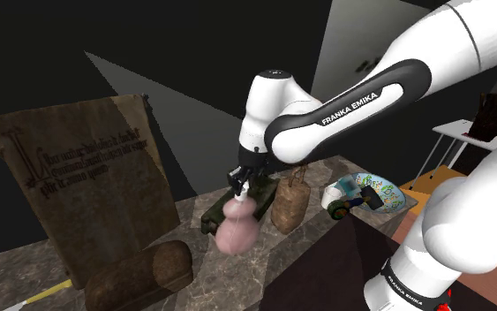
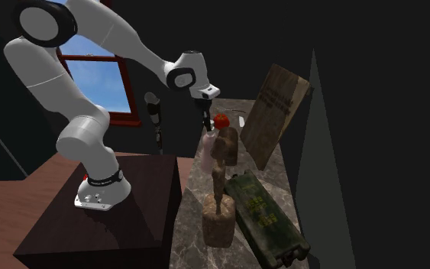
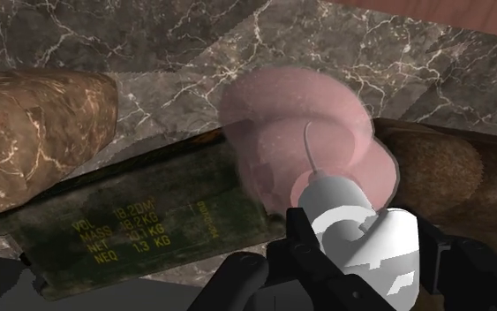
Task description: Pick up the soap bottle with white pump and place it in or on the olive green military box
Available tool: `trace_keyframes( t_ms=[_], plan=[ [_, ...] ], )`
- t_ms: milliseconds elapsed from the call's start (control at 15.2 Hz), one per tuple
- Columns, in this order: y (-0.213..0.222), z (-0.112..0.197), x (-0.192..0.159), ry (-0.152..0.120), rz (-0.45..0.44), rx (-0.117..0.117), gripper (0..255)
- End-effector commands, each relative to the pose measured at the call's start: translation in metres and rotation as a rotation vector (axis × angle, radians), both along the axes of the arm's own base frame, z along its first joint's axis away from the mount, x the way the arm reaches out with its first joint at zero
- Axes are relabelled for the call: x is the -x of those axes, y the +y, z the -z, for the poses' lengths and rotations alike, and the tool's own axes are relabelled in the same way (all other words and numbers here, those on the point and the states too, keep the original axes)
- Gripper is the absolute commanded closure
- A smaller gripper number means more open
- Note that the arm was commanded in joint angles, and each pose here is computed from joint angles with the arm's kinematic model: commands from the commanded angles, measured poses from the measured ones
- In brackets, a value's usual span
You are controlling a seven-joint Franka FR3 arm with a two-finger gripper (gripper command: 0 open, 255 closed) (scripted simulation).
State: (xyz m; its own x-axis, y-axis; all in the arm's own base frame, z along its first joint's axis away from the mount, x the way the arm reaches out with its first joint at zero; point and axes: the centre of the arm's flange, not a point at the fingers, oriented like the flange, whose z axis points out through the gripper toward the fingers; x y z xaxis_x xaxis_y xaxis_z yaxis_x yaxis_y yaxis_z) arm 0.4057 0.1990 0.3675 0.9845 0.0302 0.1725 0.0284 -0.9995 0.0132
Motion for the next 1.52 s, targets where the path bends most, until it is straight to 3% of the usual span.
trace_keyframes(
  t_ms=[0,330,1452],
  plan=[
    [-0.001,-0.011,0.000,-0.001,0.000,0.000,255],
    [-0.001,-0.034,0.000,-0.001,0.000,0.000,255],
    [-0.158,-0.115,-0.138,-0.001,0.000,0.000,255]
  ],
)
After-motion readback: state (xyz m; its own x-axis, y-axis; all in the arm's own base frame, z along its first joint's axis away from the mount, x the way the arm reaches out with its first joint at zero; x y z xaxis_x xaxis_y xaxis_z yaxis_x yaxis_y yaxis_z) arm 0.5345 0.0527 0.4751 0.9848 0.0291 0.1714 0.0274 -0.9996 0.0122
